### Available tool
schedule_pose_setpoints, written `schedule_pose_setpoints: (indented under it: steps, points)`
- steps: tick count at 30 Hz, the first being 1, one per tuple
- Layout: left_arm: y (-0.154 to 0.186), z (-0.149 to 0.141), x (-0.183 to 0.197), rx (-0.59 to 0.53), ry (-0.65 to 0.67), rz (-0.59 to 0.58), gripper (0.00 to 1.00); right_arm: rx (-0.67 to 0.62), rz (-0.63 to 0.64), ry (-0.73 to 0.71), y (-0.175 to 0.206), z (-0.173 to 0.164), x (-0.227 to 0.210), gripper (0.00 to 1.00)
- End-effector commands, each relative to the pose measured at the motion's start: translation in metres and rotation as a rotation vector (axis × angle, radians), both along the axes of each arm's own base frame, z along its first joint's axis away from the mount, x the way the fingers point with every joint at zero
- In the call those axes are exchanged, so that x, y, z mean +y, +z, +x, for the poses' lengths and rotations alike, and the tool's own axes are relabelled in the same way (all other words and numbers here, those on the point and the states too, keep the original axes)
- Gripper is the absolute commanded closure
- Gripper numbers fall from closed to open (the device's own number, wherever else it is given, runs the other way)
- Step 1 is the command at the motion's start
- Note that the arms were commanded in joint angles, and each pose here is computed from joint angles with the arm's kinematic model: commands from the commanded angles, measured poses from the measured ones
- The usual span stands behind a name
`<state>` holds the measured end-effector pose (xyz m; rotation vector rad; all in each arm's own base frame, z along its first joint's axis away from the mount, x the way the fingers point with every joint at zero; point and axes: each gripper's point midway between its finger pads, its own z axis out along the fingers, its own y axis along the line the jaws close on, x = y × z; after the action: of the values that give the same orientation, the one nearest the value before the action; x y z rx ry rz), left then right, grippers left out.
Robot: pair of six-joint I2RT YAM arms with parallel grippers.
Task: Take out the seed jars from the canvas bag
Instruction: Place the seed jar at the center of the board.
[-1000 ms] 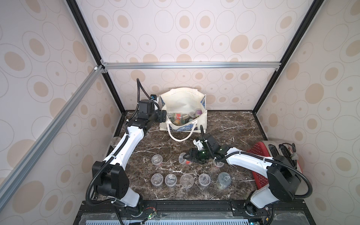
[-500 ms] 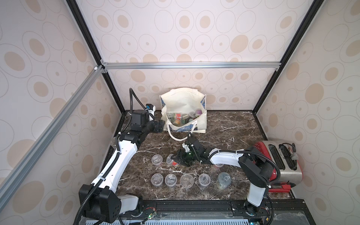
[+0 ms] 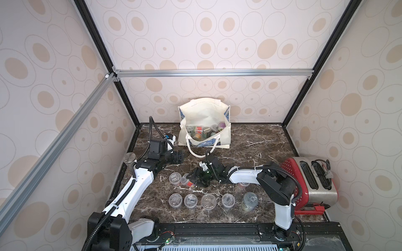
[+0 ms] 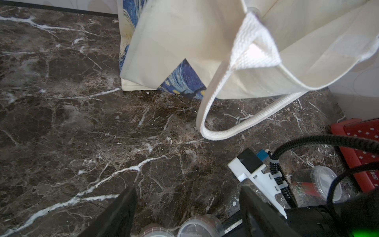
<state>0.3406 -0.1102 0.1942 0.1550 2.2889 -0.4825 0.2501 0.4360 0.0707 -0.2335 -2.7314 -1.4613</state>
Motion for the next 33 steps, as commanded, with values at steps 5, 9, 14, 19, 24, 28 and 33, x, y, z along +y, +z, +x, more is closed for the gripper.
schedule_pose_setpoints:
  steps: [5, 9, 14, 19, 24, 28, 33]
  points:
    - [0.007, -0.012, -0.012, -0.012, -0.074, -0.063, 0.24, 0.031, -0.038, -0.02, -0.008, 0.001, -0.015, 0.36]
    - [-0.003, -0.017, -0.009, 0.01, -0.069, -0.042, 0.24, 0.039, -0.03, -0.032, -0.01, 0.002, -0.02, 0.34]
    - [-0.007, -0.018, -0.006, 0.008, -0.061, -0.024, 0.24, 0.033, -0.017, -0.029, -0.007, 0.001, -0.02, 0.31]
    - [-0.006, -0.017, -0.006, 0.0, -0.06, -0.025, 0.25, 0.028, -0.016, -0.025, -0.004, 0.0, -0.022, 0.25]
    - [-0.005, -0.016, -0.004, -0.005, -0.056, -0.019, 0.25, 0.021, -0.016, -0.034, -0.002, -0.001, -0.025, 0.24]
    - [-0.004, -0.016, -0.004, -0.008, -0.056, -0.017, 0.25, 0.017, -0.01, -0.038, 0.0, 0.0, -0.026, 0.22]
    - [-0.004, -0.016, -0.004, -0.01, -0.056, -0.018, 0.26, 0.004, -0.001, -0.041, 0.005, 0.0, -0.028, 0.2]
